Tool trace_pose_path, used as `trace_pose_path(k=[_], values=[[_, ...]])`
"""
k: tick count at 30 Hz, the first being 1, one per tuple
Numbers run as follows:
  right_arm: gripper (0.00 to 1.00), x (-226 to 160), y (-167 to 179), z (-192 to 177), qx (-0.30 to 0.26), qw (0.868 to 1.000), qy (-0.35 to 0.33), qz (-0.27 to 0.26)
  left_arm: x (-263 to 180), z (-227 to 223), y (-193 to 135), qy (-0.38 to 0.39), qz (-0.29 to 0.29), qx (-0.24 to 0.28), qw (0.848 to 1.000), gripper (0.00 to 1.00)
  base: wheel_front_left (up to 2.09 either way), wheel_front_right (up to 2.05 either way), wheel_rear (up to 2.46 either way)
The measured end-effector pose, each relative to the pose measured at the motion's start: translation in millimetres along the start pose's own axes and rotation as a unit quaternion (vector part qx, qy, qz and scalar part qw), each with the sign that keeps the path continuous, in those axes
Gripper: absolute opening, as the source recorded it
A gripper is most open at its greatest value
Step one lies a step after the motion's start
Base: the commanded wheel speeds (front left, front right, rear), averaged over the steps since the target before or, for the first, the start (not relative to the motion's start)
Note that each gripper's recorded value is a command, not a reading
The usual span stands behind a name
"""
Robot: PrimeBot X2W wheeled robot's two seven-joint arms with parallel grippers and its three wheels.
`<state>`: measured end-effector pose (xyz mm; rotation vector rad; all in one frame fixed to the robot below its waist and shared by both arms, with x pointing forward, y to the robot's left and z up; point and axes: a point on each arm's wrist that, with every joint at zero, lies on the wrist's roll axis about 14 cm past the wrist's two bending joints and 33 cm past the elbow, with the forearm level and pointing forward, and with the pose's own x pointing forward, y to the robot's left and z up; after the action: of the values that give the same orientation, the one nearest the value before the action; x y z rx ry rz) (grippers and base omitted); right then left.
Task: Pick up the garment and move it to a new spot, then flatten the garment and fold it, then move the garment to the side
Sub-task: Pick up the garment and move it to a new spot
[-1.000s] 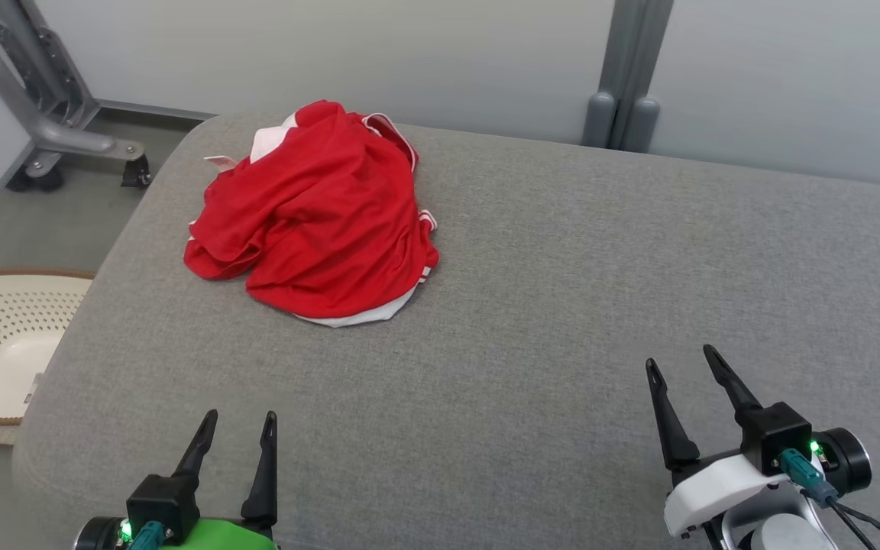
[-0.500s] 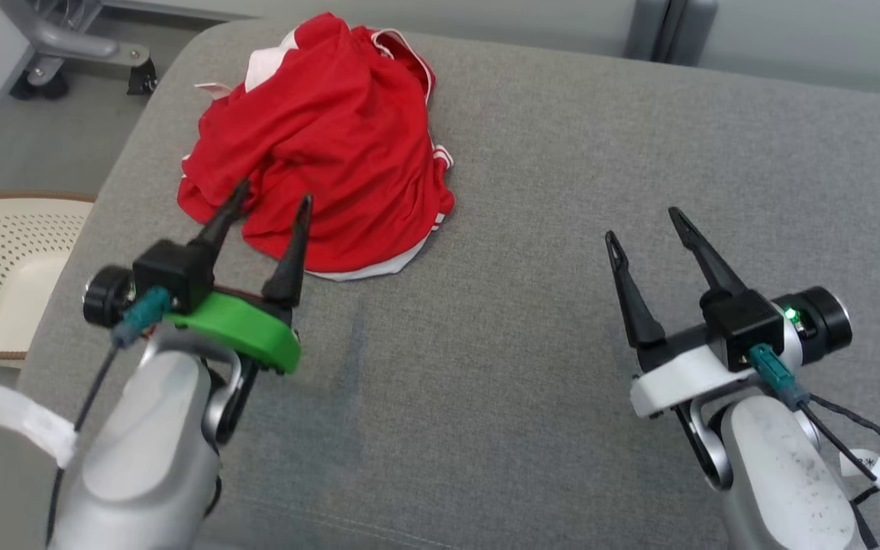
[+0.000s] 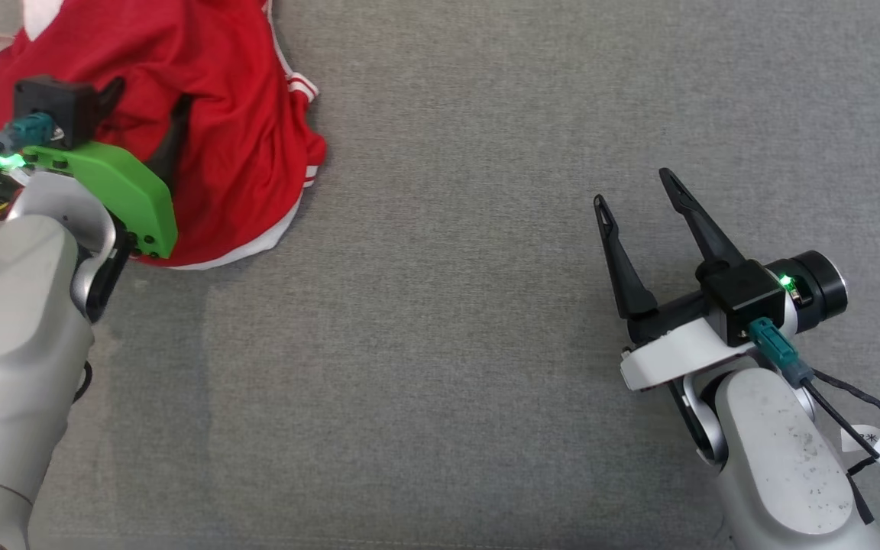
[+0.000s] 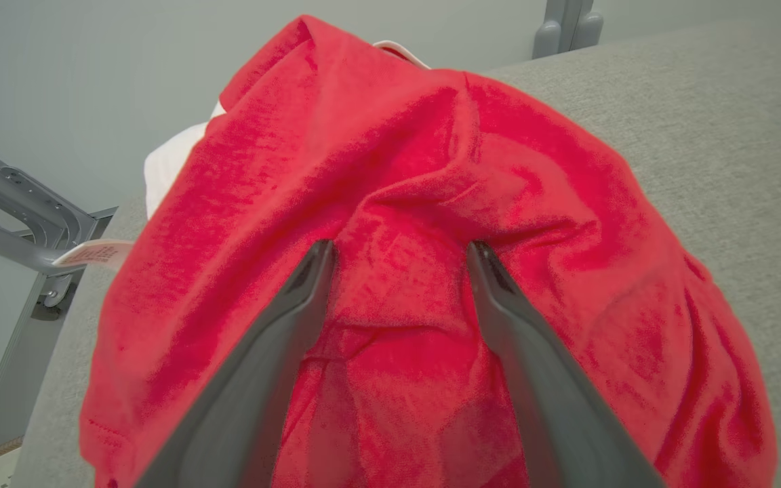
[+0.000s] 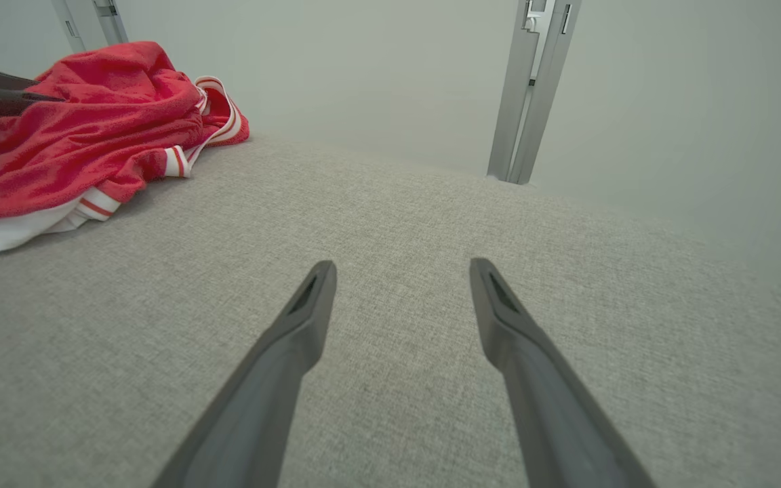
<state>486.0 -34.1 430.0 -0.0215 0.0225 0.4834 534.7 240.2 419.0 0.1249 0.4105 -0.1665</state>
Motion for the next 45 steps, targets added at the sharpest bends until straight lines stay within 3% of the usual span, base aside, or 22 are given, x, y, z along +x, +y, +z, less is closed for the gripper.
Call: trace_pose_path(k=[1,3,13,24,32,39,45], values=[[1.00,-1.6,-4.3,-1.5,0.001,1.000,0.002,-0.006,5.4,-1.9,0.1,0.007,-0.001,0.002,1.000,1.00,0.00,0.00,0.00],[1.00,-6.6,-13.2,-6.5,0.002,1.000,0.009,-0.018,16.6,-12.5,-3.0,0.028,-0.003,-0.004,1.000,0.01,0.00,0.00,0.00],[1.00,-36.3,-36.5,-20.5,0.009,0.997,0.040,-0.063,28.2,0.8,-9.1,0.001,-0.006,0.006,1.000,0.00,0.00,0.00,0.00],[1.00,-47.9,-23.0,6.3,0.020,0.998,0.015,-0.057,-25.4,105.6,47.3,-0.130,0.053,0.005,0.990,0.00,0.00,0.00,0.00],[1.00,-56.5,-19.6,21.4,0.026,0.998,0.000,-0.059,-68.9,177.0,59.4,-0.206,0.061,0.005,0.977,0.00,0.00,0.00,0.00],[1.00,-68.9,-26.4,26.4,0.029,0.997,-0.004,-0.075,-89.0,201.0,39.2,-0.234,0.033,0.005,0.972,0.00,0.00,0.00,0.00],[1.00,-78.8,-34.6,31.5,0.029,0.995,-0.008,-0.092,-105.5,225.5,-7.9,-0.267,-0.035,0.009,0.963,0.00,0.00,0.00,0.00]])
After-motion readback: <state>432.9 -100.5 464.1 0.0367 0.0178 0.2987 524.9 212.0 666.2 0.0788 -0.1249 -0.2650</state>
